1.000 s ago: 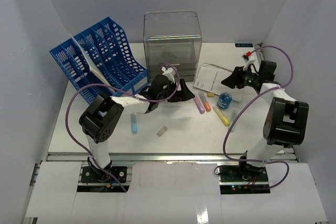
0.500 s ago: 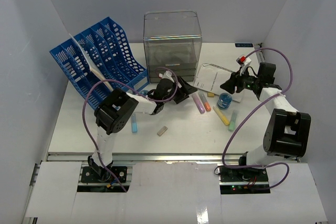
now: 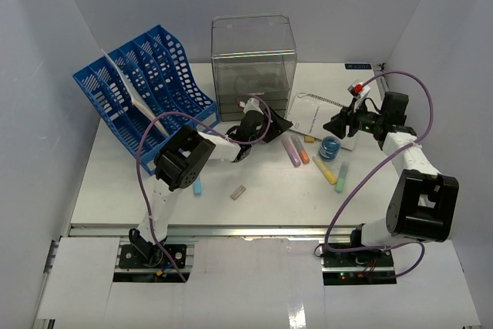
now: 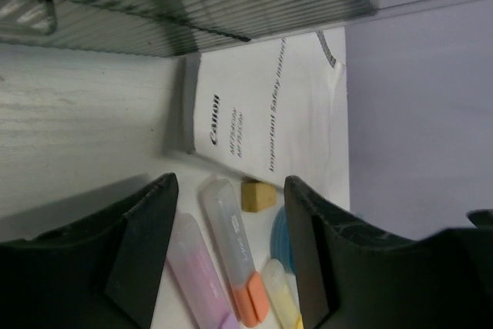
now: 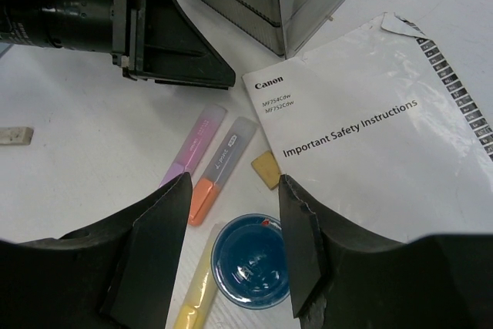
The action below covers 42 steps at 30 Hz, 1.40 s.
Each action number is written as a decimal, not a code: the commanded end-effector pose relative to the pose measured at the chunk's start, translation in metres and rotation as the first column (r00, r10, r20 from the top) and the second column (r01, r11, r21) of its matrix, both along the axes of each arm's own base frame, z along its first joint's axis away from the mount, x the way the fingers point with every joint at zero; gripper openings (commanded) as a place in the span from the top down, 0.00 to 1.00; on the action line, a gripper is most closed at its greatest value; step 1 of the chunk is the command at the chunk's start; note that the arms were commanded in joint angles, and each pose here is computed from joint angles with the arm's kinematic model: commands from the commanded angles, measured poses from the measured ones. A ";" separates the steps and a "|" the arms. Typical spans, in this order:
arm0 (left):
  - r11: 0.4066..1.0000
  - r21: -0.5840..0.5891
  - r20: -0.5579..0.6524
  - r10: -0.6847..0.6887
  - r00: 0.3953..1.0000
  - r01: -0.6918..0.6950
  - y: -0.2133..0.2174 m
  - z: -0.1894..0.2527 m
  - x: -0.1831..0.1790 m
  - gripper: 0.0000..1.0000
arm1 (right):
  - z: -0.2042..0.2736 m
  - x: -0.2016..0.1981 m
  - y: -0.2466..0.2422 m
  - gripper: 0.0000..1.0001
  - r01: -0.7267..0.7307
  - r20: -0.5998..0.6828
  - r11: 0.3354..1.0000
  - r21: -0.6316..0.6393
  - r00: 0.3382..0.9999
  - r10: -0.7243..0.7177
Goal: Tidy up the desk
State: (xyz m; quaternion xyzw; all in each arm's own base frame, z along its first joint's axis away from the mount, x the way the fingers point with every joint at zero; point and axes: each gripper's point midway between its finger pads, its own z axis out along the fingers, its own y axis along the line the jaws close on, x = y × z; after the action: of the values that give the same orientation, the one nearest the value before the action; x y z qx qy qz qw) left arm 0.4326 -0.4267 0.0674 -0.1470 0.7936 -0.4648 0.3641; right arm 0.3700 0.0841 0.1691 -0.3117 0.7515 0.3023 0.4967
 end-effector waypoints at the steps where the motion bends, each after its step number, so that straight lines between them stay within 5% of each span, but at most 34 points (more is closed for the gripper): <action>1: 0.999 0.010 0.028 0.039 0.999 -0.039 -0.001 0.005 0.016 0.35 | 0.016 -0.008 0.002 0.45 -0.024 0.053 1.000 0.011 0.998 0.023; 32: 0.983 -0.074 -0.041 0.165 0.985 -0.167 -0.021 -0.024 0.020 0.64 | 0.045 -0.036 0.008 0.44 -0.035 0.123 0.999 0.026 0.992 0.032; 42: 0.985 -0.110 -0.023 0.132 0.991 -0.134 -0.026 -0.019 0.018 0.91 | 0.023 -0.035 0.006 0.44 -0.065 0.091 0.998 -0.027 0.994 0.067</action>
State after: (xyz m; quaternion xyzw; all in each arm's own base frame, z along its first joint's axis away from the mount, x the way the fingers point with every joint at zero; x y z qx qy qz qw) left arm 0.4510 -0.4441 0.0364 -0.2338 0.7677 -0.4596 0.3804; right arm 0.3356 0.0912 0.2013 -0.3365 0.7220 0.2977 0.5261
